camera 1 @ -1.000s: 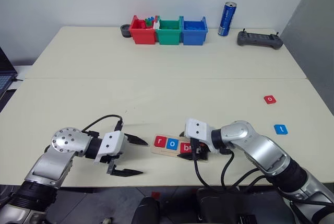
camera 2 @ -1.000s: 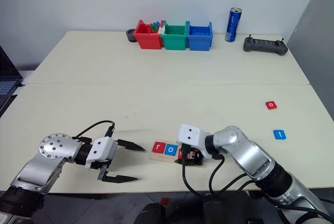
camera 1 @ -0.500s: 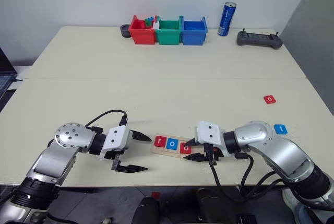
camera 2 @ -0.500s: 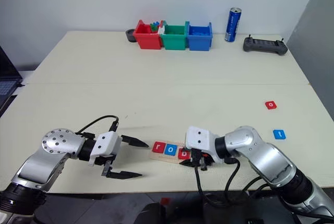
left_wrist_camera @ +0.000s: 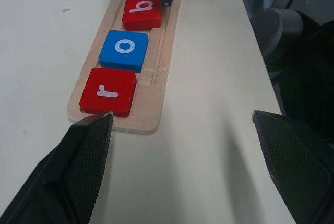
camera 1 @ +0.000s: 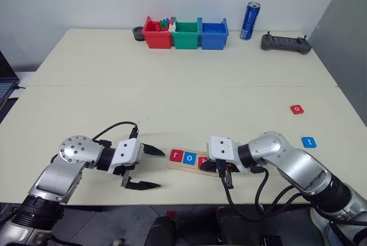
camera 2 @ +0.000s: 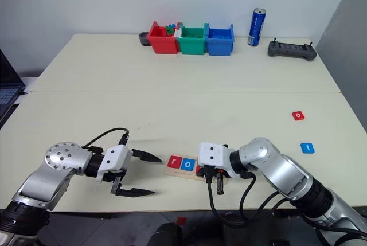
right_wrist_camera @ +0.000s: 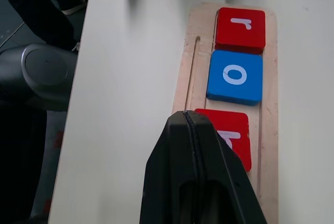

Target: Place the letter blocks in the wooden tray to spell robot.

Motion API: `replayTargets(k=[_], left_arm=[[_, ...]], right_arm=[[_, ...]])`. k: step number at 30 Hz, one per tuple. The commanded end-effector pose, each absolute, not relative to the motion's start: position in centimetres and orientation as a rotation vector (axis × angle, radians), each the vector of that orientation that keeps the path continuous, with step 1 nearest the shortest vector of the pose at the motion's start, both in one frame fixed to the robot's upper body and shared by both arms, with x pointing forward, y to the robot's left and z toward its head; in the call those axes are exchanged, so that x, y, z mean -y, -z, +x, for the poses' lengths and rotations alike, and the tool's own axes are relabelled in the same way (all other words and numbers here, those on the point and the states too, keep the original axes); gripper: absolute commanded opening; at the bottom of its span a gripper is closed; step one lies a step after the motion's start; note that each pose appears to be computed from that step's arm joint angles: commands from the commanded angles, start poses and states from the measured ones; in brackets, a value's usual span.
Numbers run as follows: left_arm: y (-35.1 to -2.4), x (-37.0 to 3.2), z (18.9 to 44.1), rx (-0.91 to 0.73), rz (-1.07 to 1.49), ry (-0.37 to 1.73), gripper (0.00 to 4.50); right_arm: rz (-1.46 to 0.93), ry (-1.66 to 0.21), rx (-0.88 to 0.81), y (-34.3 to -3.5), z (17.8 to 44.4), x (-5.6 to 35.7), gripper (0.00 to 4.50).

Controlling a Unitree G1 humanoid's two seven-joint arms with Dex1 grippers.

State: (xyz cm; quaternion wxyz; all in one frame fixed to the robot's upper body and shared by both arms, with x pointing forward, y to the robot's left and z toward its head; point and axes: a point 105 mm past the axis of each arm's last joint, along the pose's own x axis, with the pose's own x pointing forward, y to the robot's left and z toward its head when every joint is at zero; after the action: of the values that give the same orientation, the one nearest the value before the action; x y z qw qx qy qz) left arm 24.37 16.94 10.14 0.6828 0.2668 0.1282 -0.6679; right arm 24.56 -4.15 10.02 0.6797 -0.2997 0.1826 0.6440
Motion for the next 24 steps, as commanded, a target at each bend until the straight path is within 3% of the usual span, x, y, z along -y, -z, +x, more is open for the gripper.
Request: replayTargets(k=[1,24], left_arm=[[-11.1,-16.4,24.3,-0.25,0.621,1.499,4.5],[-9.6,-17.7,24.2,-0.257,0.623,1.493,4.5]], right_arm=[[-0.696,-1.47,-0.381,-10.3,24.0,3.9,0.02],[-0.731,-1.401,-0.323,-10.2,25.9,3.5,0.02]])
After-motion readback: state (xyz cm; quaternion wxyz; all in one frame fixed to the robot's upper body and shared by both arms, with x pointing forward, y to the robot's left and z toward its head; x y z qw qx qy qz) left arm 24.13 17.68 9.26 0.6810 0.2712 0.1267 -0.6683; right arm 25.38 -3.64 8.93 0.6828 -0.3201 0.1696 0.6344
